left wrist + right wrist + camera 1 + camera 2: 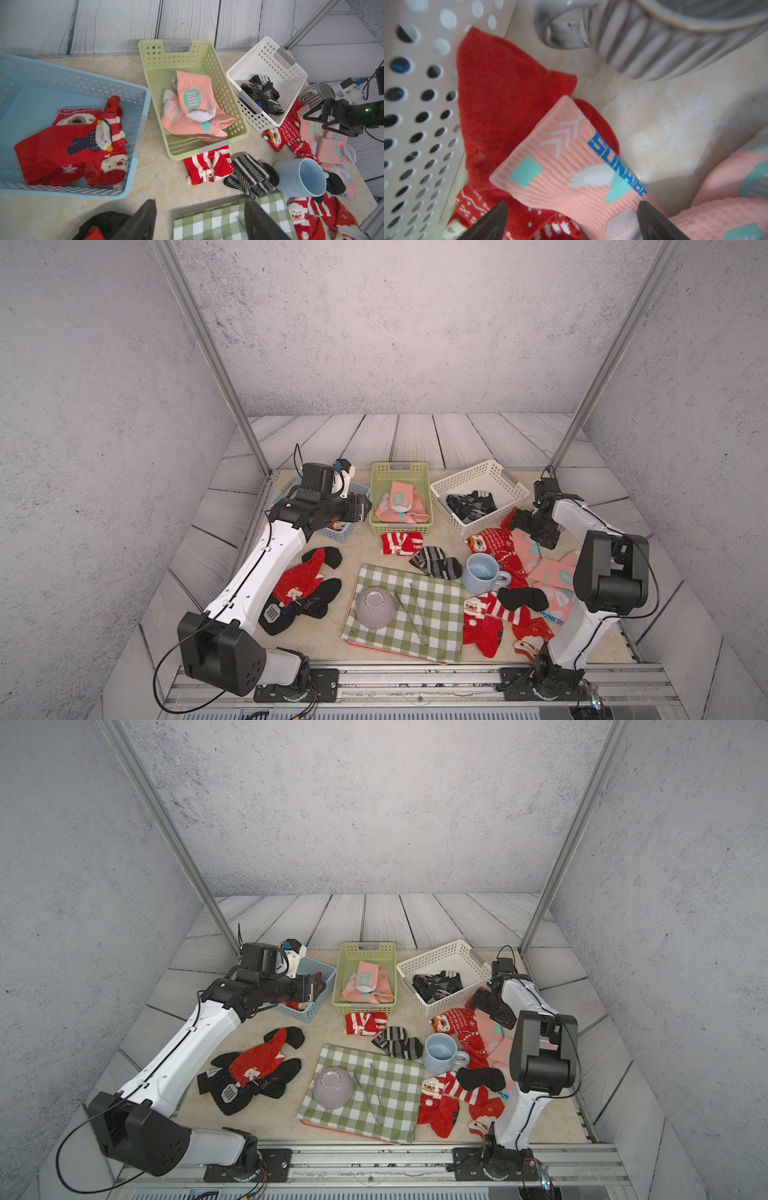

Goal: Sort the socks into the basket by color
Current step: Pick up the sock from the center of the board.

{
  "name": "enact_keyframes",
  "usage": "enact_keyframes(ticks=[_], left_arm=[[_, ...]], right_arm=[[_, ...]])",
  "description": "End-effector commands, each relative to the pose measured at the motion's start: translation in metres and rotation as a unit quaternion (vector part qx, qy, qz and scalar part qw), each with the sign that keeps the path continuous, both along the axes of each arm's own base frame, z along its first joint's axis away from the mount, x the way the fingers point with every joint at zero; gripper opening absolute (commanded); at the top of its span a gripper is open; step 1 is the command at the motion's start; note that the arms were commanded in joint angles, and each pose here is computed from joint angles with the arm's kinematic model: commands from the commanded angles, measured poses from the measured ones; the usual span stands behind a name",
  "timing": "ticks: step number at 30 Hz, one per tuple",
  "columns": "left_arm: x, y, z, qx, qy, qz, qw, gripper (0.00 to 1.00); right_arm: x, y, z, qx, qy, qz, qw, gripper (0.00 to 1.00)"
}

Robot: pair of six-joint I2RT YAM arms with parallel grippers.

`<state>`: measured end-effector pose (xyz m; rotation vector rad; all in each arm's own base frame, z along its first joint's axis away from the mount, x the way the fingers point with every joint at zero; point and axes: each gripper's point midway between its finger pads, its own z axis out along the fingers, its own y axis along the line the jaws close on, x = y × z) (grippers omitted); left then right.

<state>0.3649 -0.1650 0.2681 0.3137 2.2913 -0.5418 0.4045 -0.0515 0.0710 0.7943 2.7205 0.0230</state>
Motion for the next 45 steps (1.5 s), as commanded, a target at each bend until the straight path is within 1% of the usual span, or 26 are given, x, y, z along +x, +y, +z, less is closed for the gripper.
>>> enact_keyframes(ticks=[1, 4, 7, 9, 11, 14, 15, 17, 19, 21, 26, 28, 30, 32, 33, 36, 37, 40, 45], left_arm=[[-0.004, 0.003, 0.001, 0.001, -0.013, -0.007, 1.0, 0.7], [-0.015, 0.007, 0.005, 0.001, -0.014, -0.007, 1.0, 0.7], [-0.027, 0.011, 0.005, 0.007, -0.022, -0.011, 1.0, 0.7], [-0.028, 0.015, 0.0, 0.017, -0.015, -0.006, 1.0, 0.7], [-0.031, 0.015, 0.0, 0.012, -0.014, -0.006, 1.0, 0.7], [-0.03, 0.013, 0.0, 0.003, -0.02, -0.004, 1.0, 0.7], [-0.028, 0.013, 0.0, 0.001, -0.022, -0.001, 1.0, 0.7], [-0.024, 0.01, 0.001, -0.01, -0.02, 0.0, 1.0, 0.7], [-0.021, 0.004, 0.001, -0.024, -0.017, -0.008, 1.0, 0.69], [-0.016, 0.001, -0.001, -0.03, -0.016, -0.01, 0.999, 0.68], [-0.011, -0.002, -0.004, -0.035, -0.012, -0.011, 0.999, 0.67], [-0.011, -0.002, -0.004, -0.032, -0.013, -0.011, 0.999, 0.67], [-0.012, -0.001, -0.005, -0.028, -0.012, -0.011, 0.999, 0.67], [-0.014, 0.0, -0.008, -0.027, -0.011, -0.01, 1.0, 0.67], [-0.014, 0.0, -0.008, -0.029, -0.011, -0.01, 0.999, 0.67], [-0.015, 0.0, -0.009, -0.029, -0.01, -0.01, 0.999, 0.67], [-0.015, 0.0, -0.009, -0.029, -0.01, -0.01, 0.999, 0.66], [-0.017, 0.001, -0.007, -0.028, -0.013, -0.012, 0.999, 0.67], [-0.019, 0.002, -0.007, -0.026, -0.013, -0.01, 1.0, 0.67]], right_arm=[[0.01, -0.008, -0.002, -0.012, -0.014, -0.005, 1.0, 0.96], [0.012, -0.004, -0.01, 0.0, -0.013, 0.003, 1.0, 0.95], [0.013, -0.005, -0.016, 0.0, -0.01, 0.002, 1.0, 0.93], [0.013, -0.001, -0.022, 0.011, -0.005, 0.002, 1.0, 0.91], [0.014, 0.001, -0.025, 0.02, -0.005, -0.001, 1.0, 0.89], [0.016, 0.003, -0.028, 0.028, -0.008, -0.004, 1.0, 0.82], [0.015, 0.003, -0.028, 0.03, -0.008, -0.005, 1.0, 0.79], [0.014, 0.005, -0.026, 0.033, -0.007, -0.005, 0.999, 0.68], [0.014, 0.006, -0.018, 0.035, -0.012, -0.003, 0.999, 0.51], [0.013, 0.007, -0.013, 0.038, -0.015, -0.004, 0.999, 0.39], [0.006, 0.009, -0.003, 0.043, -0.022, -0.006, 0.999, 0.2], [0.003, 0.01, 0.002, 0.041, -0.026, -0.007, 0.999, 0.2], [0.001, 0.01, 0.006, 0.042, -0.03, -0.005, 0.999, 0.24], [0.001, 0.011, 0.009, 0.042, -0.037, -0.004, 0.998, 0.24], [0.0, 0.011, 0.009, 0.042, -0.037, -0.004, 0.998, 0.22], [-0.004, 0.013, 0.013, 0.046, -0.038, -0.006, 0.998, 0.02], [-0.005, 0.013, 0.016, 0.047, -0.042, -0.006, 0.998, 0.0], [-0.009, 0.015, 0.03, 0.047, -0.059, -0.008, 0.997, 0.0], [-0.021, 0.016, 0.067, 0.045, -0.094, -0.013, 0.994, 0.0]])
